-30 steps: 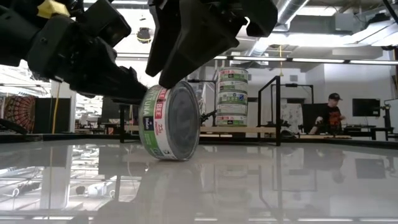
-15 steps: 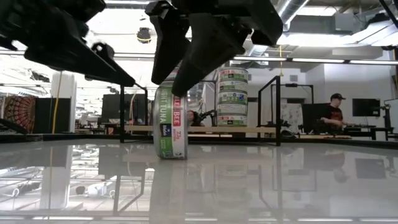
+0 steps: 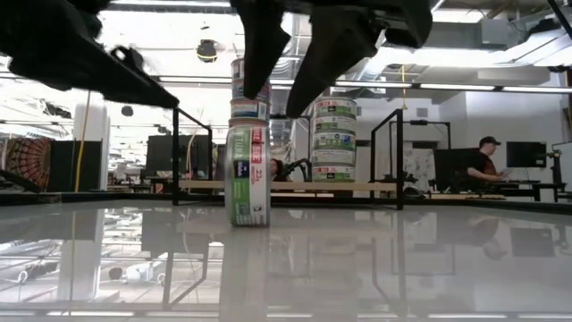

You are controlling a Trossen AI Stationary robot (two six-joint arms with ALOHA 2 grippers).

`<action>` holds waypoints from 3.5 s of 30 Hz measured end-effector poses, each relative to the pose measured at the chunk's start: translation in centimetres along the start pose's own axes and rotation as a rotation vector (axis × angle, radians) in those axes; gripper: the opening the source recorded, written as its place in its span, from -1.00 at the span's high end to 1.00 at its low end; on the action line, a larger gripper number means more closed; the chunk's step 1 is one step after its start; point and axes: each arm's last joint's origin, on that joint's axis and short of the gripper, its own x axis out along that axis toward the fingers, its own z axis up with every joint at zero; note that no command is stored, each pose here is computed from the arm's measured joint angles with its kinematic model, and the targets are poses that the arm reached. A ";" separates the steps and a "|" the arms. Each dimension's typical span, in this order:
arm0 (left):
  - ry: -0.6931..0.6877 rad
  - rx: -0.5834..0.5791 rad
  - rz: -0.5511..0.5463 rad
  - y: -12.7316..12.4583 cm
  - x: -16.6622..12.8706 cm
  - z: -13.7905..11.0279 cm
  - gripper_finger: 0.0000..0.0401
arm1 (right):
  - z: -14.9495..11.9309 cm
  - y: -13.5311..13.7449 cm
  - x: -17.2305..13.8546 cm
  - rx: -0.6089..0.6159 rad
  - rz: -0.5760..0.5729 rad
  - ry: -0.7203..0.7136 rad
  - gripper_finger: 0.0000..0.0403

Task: Stack canned seafood by type on shelf
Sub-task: Stack the green tuna can on top of the other green tuna can on the shelf

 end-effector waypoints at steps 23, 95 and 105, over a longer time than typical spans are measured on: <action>-0.348 -0.265 0.040 2.1 -8.9 5.8 -0.44 | -1.4 -1.8 0.7 -0.398 -0.025 0.060 -0.27; -0.193 -0.429 -0.136 0.5 -8.0 3.8 -0.44 | -1.6 -5.4 2.9 -0.269 -0.011 0.075 -0.24; -0.189 -0.422 -0.134 0.5 -8.0 3.8 -0.44 | -2.7 -5.5 6.0 -0.250 0.057 0.151 -0.13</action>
